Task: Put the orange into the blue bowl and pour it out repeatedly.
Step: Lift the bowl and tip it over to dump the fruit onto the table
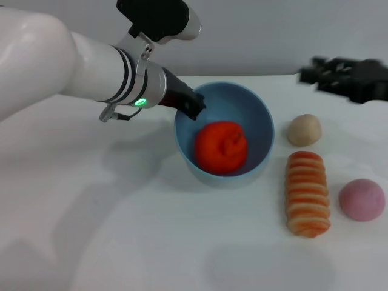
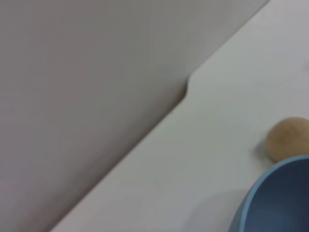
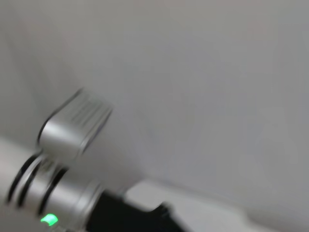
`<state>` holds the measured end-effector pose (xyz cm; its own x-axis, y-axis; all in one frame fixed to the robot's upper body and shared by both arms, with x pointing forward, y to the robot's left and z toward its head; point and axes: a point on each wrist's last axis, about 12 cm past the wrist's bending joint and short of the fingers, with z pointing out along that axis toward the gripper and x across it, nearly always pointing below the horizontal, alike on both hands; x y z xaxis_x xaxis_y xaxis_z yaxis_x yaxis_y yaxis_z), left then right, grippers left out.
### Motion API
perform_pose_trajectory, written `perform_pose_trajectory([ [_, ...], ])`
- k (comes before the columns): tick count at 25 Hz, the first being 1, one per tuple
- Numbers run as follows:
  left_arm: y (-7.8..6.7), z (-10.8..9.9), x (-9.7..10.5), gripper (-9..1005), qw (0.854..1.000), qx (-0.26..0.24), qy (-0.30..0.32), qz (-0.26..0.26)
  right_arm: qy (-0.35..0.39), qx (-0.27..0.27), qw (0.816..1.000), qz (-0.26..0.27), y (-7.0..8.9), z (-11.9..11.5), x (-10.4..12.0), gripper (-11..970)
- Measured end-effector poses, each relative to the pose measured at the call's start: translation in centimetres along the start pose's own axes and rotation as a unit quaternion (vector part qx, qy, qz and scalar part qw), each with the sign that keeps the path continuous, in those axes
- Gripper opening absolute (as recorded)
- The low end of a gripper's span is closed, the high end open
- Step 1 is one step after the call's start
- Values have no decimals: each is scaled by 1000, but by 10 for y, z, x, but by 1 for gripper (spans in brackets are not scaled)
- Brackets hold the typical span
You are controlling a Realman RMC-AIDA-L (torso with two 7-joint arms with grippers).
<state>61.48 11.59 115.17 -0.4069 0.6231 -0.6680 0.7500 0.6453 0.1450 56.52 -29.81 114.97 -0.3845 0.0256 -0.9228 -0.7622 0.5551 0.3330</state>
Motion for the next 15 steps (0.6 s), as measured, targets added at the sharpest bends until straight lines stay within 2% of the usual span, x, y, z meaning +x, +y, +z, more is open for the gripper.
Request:
perform_pose_trajectory([
  [4, 1, 2, 2, -1, 1000, -11, 0, 11, -66, 33, 997, -28, -7, -20, 20, 521],
  [6, 1, 2, 2, -1, 1000, -14, -1, 15, -81, 51, 994, -53, -7, -27, 35, 523],
  [7, 0, 2, 1, -1, 1000, -16, -3, 18, -87, 78, 990, -76, -9, -34, 50, 525],
  [9, 0, 2, -2, -1, 999, -23, -10, 28, -93, 97, 987, -87, -10, -39, 59, 527],
  [12, -3, 1, -9, -1, 997, -44, -34, 61, -116, 149, 978, -88, -12, -49, 82, 527],
  [15, -13, -1, -17, -1, 987, -72, -58, 132, -146, 210, 965, -62, -15, -58, 105, 527],
])
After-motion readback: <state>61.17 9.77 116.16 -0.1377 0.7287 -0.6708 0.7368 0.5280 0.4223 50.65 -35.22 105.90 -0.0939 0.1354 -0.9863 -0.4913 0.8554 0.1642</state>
